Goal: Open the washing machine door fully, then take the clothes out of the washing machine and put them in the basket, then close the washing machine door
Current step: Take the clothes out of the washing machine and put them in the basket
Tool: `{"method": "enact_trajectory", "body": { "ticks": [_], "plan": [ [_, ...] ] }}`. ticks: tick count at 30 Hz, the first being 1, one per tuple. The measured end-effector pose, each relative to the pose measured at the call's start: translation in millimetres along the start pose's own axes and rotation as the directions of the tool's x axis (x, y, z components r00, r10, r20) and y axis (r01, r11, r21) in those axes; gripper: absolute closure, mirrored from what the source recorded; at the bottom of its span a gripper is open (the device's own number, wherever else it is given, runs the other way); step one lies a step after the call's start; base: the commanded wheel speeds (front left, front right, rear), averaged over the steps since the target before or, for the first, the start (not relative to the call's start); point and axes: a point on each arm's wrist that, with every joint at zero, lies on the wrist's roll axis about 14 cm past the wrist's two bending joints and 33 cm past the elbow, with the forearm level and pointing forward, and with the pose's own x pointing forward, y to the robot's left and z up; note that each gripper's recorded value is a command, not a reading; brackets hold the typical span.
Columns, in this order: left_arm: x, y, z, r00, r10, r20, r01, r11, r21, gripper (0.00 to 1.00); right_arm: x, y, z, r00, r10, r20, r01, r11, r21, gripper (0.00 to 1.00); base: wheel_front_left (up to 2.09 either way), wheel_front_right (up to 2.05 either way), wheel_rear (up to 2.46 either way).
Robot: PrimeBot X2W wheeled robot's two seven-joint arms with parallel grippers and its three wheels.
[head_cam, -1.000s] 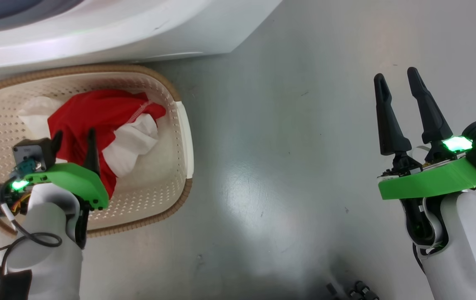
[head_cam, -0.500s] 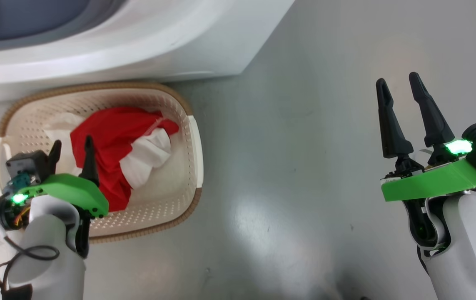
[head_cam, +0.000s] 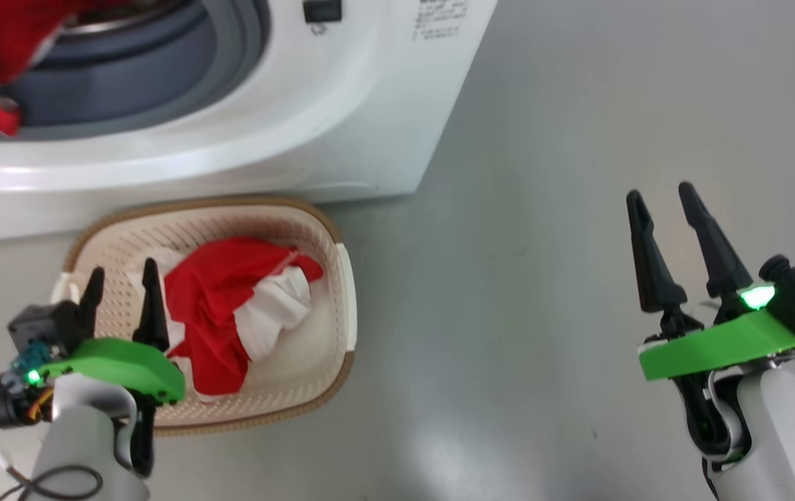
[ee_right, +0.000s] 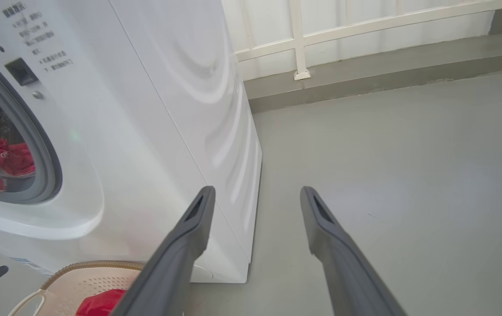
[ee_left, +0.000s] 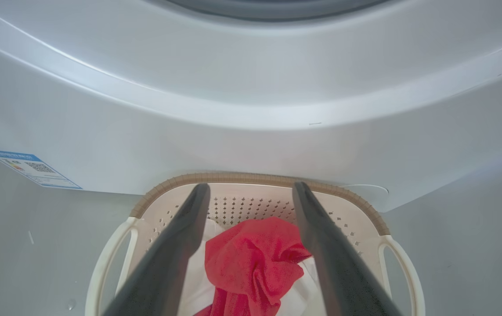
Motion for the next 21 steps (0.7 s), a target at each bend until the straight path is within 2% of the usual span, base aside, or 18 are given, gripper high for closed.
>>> {"method": "enact_trajectory", "body": {
  "ticks": [11, 21],
  "plan": [
    [-38, -13, 47, 0.988, -0.046, 0.147, 0.044, 0.999, 0.017, 0.0, -25, 10, 22, 0.999, 0.02, 0.042, -0.02, 1.0, 0.003, 0.0, 0.0, 0.0, 0.0],
    [-86, -18, 84, 0.957, -0.077, 0.281, 0.067, 0.997, 0.047, 0.0, -55, 11, 41, 0.996, 0.019, 0.082, -0.018, 1.0, -0.003, 0.0, 0.0, 0.0, 0.0]
  ]
}}
